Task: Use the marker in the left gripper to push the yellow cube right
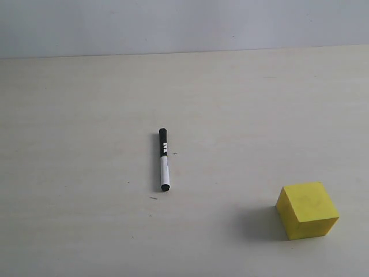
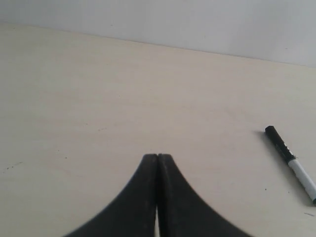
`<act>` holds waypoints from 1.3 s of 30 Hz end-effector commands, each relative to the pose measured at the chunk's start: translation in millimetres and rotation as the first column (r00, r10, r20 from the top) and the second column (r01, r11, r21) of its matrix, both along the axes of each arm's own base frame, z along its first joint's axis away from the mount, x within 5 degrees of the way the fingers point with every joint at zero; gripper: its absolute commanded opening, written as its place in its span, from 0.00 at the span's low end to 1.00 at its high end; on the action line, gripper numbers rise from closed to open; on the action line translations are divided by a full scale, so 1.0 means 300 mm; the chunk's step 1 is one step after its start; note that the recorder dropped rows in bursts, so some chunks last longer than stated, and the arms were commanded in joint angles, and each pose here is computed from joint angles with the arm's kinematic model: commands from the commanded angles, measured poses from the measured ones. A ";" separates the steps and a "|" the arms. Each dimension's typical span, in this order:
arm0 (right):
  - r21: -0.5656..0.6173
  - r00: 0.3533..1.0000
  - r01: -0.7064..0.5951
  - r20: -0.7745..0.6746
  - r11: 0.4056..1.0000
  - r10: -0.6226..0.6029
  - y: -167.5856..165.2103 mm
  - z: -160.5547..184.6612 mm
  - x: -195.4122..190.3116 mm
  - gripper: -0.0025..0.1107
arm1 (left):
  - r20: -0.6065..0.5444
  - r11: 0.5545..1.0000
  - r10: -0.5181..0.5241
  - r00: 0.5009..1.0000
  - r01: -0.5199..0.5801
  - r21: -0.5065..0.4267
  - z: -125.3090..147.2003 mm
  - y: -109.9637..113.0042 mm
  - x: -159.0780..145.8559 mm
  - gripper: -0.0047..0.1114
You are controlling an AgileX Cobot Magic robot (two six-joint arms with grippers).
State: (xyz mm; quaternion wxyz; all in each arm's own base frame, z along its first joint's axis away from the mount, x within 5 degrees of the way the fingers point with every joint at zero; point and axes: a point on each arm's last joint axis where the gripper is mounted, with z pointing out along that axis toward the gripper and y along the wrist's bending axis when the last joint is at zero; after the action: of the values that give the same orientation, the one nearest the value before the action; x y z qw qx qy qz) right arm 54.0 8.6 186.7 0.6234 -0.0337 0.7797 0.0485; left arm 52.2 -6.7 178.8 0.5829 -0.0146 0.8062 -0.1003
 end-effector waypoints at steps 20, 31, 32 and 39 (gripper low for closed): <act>-0.009 1.000 0.005 0.012 1.000 -0.005 -0.001 -0.001 0.000 0.02 | 0.041 0.999 0.007 0.999 -0.005 -0.038 0.011 -0.002 0.003 0.04; -0.009 1.000 0.005 0.012 1.000 -0.005 -0.001 -0.001 0.000 0.02 | 0.041 0.999 0.007 0.999 -0.005 -0.038 0.011 -0.002 0.003 0.04; -0.009 1.000 0.005 0.012 1.000 -0.005 -0.001 -0.001 0.000 0.02 | 0.041 0.999 0.007 0.999 -0.005 -0.038 0.011 -0.002 0.003 0.04; -0.009 1.000 0.005 0.012 1.000 -0.005 -0.001 -0.001 0.000 0.02 | 0.041 0.999 0.007 0.999 -0.005 -0.038 0.011 -0.002 0.003 0.04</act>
State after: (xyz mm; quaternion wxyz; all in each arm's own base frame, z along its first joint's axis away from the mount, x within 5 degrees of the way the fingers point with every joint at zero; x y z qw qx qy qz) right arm 54.0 8.6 186.7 0.6234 -0.0337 0.7797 0.0485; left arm 52.8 -7.0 181.2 0.5920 -0.0232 0.7980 -0.1102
